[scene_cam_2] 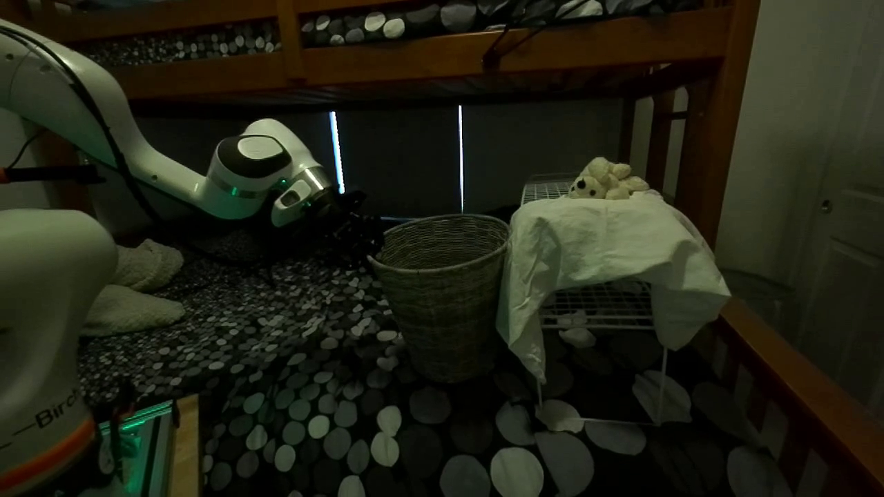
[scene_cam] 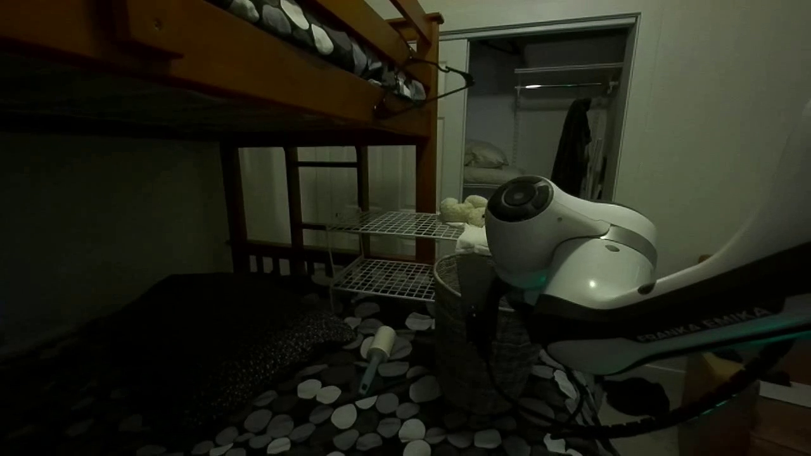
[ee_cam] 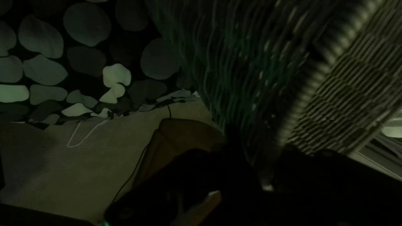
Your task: Move the basket to the right
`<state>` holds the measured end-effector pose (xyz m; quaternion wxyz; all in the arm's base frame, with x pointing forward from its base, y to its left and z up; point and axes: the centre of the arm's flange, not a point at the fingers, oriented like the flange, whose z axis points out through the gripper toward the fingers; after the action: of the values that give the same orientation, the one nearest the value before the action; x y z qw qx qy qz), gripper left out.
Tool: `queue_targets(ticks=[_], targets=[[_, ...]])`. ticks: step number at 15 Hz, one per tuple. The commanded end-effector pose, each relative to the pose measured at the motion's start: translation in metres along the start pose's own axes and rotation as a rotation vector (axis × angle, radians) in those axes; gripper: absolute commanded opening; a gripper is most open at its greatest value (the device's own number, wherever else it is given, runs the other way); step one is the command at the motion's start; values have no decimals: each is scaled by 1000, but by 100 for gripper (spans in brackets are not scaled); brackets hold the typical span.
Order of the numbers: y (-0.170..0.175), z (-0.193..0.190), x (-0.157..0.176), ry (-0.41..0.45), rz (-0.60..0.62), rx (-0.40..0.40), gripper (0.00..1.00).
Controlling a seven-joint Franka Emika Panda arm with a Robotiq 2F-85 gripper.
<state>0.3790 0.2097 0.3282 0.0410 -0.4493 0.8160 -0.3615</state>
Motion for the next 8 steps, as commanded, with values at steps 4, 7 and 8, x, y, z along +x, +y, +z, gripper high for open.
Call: queue_targets(ticks=[4, 7, 8], targets=[[-6, -22, 2, 75, -40, 19, 73], [-7, -54, 9, 129, -24, -2, 97], [-8, -71, 12, 157, -11, -24, 100]])
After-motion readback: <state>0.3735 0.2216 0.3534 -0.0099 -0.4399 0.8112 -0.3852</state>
